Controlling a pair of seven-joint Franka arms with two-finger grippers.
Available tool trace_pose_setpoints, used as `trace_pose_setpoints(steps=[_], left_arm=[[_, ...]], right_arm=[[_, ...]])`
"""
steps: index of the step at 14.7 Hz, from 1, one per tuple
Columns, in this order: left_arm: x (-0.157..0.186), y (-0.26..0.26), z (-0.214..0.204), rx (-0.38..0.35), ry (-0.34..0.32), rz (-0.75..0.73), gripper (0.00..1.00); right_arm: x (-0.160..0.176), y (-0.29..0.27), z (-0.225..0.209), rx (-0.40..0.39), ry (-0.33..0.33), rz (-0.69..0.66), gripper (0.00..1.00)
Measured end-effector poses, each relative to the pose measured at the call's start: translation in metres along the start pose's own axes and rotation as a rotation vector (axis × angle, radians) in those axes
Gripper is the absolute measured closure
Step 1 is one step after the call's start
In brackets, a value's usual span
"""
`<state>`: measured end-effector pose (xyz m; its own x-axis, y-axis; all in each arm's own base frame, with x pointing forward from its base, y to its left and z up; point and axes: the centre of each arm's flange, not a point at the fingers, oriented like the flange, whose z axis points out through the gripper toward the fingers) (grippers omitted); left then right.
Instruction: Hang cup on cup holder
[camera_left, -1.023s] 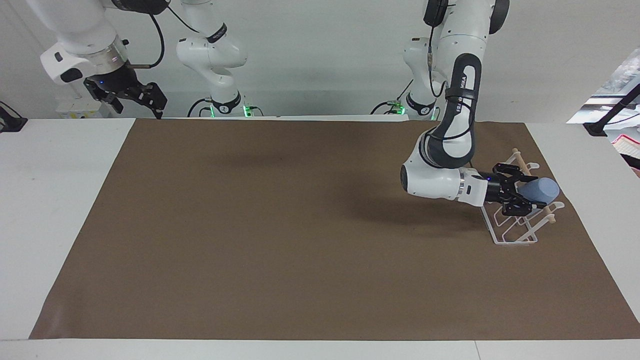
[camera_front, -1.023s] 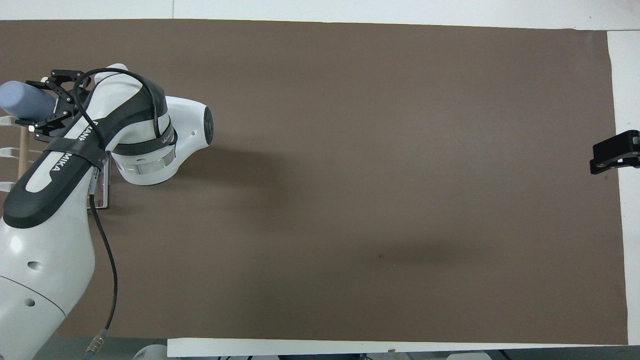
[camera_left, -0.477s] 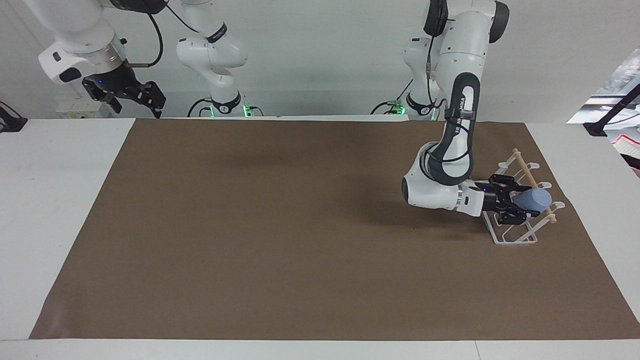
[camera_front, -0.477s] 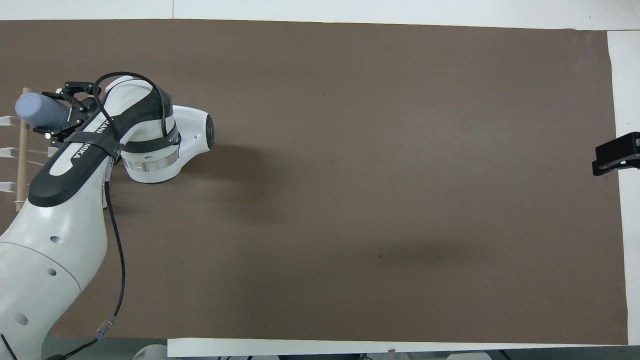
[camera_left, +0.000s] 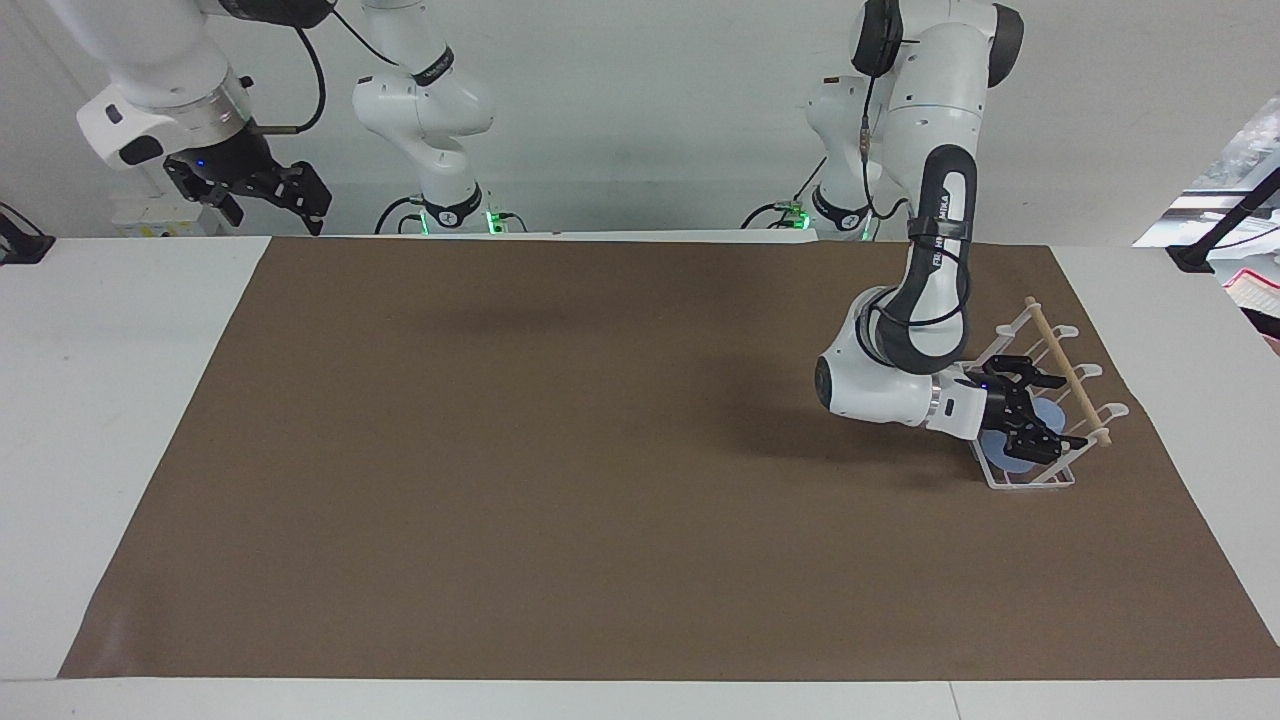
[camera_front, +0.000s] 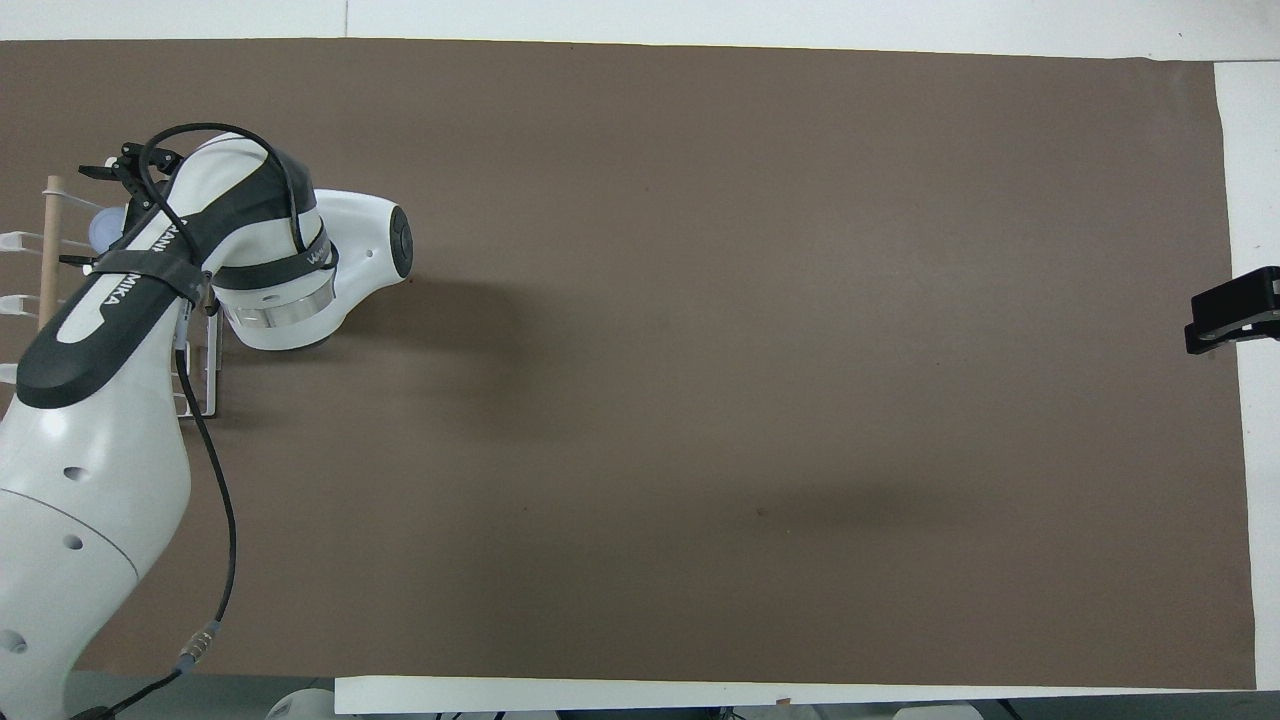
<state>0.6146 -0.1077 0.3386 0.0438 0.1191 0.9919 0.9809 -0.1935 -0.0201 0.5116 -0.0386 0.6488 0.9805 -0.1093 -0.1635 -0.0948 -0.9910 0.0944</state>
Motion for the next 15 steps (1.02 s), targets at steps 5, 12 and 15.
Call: trace_pose_setpoints(steps=[5,12,15], left_arm=[[0.084,0.000,-0.008,0.036,-0.164,0.056,0.00],[0.164,-0.036,0.032,-0.054,-0.716,0.390,0.00],[0.164,-0.043,0.033,-0.193,-0.988,0.587,0.00]], right_arm=[[0.000,0.000,0.000,0.000,-0.002,0.000,0.00],[0.000,0.000,0.000,0.000,-0.003,-0.001,0.00],[0.000,0.000,0.000,0.000,-0.003,-0.001,0.00]])
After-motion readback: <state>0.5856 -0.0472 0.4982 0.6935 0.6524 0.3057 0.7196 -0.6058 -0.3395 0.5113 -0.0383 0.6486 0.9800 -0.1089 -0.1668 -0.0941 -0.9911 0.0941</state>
